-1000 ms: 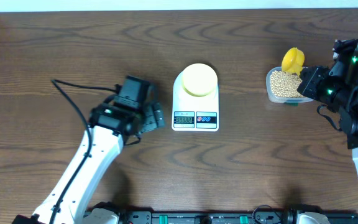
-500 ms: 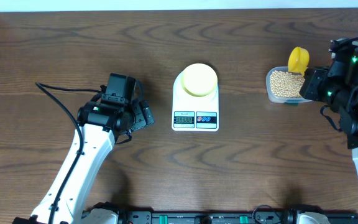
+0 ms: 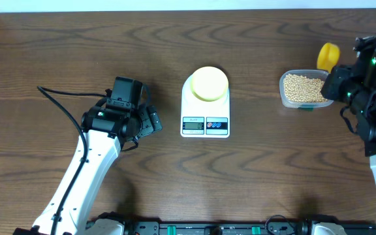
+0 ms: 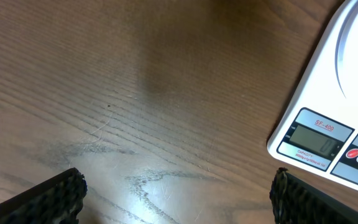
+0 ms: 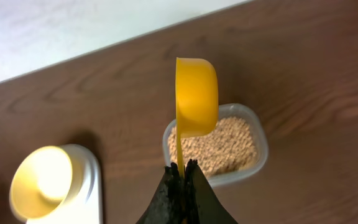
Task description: Scoop item into bowl and weigh 50g on scale
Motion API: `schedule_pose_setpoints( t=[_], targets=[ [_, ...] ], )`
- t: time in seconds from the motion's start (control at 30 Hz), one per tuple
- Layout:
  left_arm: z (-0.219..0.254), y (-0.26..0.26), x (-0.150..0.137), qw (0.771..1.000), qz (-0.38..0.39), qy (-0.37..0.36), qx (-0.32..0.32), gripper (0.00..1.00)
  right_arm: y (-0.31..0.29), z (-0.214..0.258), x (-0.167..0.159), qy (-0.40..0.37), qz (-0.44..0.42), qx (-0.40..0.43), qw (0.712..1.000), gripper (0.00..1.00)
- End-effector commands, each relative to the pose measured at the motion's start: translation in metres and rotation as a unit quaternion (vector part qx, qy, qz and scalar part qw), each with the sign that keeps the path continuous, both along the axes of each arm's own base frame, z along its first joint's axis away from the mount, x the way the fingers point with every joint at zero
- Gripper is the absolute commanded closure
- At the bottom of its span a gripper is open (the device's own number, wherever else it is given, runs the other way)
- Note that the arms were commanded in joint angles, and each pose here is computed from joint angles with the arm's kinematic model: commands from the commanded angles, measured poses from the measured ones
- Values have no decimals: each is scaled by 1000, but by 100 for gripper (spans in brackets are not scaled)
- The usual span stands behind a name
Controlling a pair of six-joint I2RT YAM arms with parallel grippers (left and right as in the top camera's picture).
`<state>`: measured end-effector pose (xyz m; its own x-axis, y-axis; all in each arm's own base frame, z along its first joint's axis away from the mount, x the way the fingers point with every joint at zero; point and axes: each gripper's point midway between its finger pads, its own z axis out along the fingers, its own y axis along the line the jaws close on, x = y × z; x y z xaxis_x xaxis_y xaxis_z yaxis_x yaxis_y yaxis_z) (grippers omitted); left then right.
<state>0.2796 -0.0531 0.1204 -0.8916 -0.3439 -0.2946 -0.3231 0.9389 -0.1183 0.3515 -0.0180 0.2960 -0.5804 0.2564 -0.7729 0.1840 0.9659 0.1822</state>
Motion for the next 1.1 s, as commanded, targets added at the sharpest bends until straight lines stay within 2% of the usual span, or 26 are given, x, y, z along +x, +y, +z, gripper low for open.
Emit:
schedule_pose_setpoints(
  t=[0.0,0.13,0.27,0.4,0.6,0.97,1.07],
  targets=[
    [1,2,1,1000,0,0,4,3,-16,21,4,-33,-37,-23,999,99],
    [1,2,1,1000,0,0,4,3,-16,26,8,-47,-41,-16,998,99],
    [1,2,1,1000,0,0,4,3,-16,28,9,-57,-70,26,996,99],
    [1,2,1,1000,0,0,4,3,-15,45,18,-99,-98,77,987,99],
    [1,2,1,1000,0,0,4,3,-16,59,25,-131,-102,89,982,99],
    [1,2,1,1000,0,0,4,3,-36,75,28,-171,-148,62,972,99],
    [1,2,1,1000,0,0,4,3,-41,74,27,-162,-138,7,977,99]
  ],
)
